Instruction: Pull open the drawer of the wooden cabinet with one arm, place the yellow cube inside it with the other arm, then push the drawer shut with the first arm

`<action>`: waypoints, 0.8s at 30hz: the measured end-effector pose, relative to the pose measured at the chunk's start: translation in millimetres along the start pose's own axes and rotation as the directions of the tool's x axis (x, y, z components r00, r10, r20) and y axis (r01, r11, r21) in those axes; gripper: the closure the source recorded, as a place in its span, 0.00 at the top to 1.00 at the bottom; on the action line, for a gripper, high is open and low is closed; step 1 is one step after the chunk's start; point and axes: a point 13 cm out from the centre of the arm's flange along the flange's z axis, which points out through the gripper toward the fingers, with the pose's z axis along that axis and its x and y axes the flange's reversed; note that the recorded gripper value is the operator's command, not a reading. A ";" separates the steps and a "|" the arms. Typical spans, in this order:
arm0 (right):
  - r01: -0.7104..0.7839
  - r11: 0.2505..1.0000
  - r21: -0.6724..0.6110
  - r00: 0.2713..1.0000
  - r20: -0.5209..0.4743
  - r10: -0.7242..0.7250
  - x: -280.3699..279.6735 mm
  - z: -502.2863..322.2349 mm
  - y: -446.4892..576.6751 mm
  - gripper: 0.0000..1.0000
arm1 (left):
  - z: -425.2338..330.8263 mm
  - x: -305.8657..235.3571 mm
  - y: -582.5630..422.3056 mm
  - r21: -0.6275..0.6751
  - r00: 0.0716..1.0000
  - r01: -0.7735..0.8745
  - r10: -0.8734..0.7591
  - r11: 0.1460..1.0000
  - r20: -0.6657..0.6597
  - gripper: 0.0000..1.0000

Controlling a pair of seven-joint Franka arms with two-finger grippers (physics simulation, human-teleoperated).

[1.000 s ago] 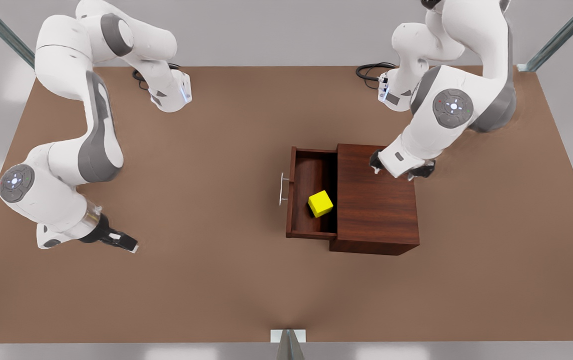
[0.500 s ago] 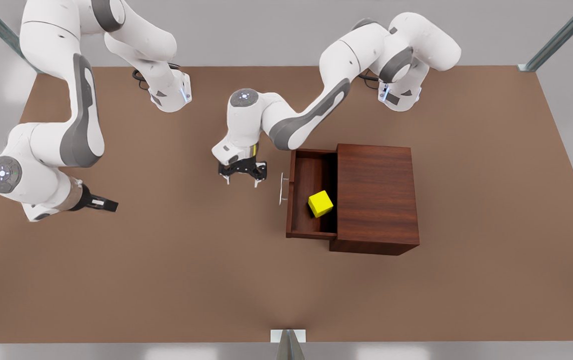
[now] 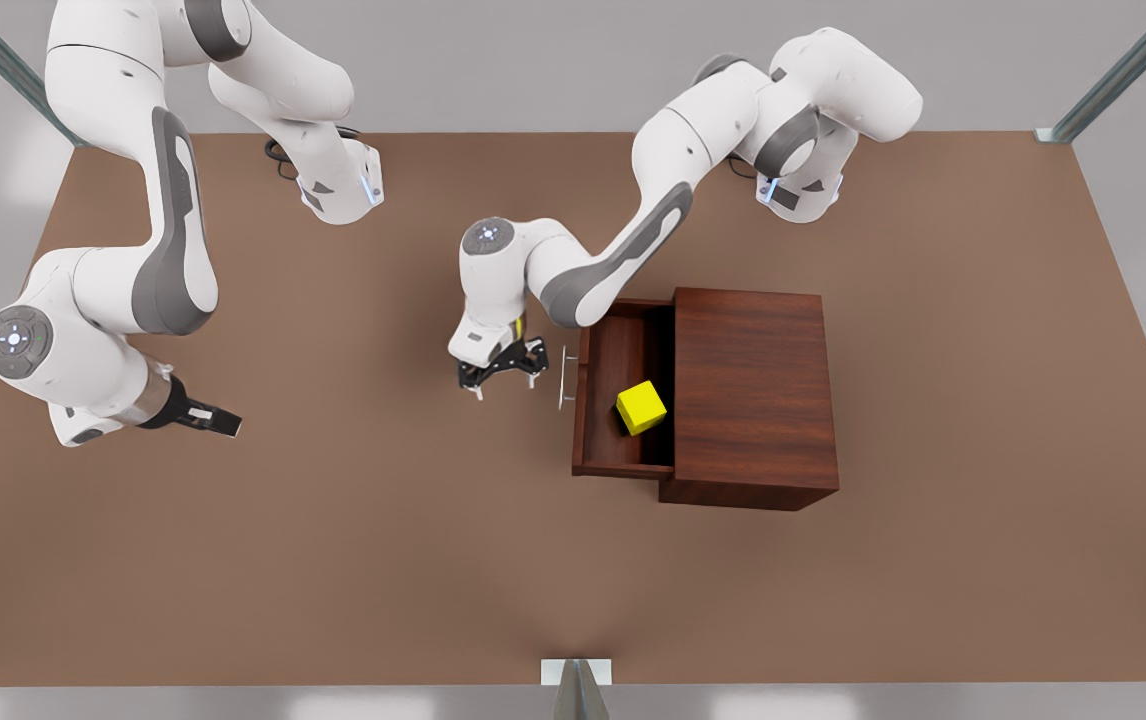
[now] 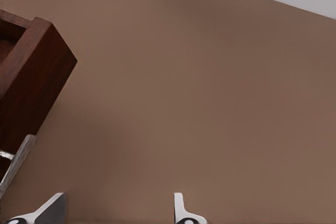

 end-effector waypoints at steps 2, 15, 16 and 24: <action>-0.003 1.000 -0.001 1.000 0.003 0.003 -0.9 -0.7 0.0 1.00 | 13.3 4.1 7.6 -0.029 1.000 0.011 -0.011 1.000 -0.002 1.00; -0.013 1.000 -0.003 1.000 0.011 0.013 -2.7 -2.2 0.2 1.00 | 45.8 2.4 54.7 -0.170 0.998 0.056 -0.060 0.984 -0.020 1.00; -0.014 1.000 -0.003 1.000 0.011 0.014 -2.7 -2.2 0.2 1.00 | 44.8 1.8 57.2 -0.179 0.998 0.057 -0.062 0.982 -0.021 1.00; -0.018 1.000 -0.003 1.000 0.011 0.018 -2.9 -2.3 0.0 1.00 | 38.6 -3.2 85.9 -0.273 0.997 0.048 -0.062 0.961 -0.045 1.00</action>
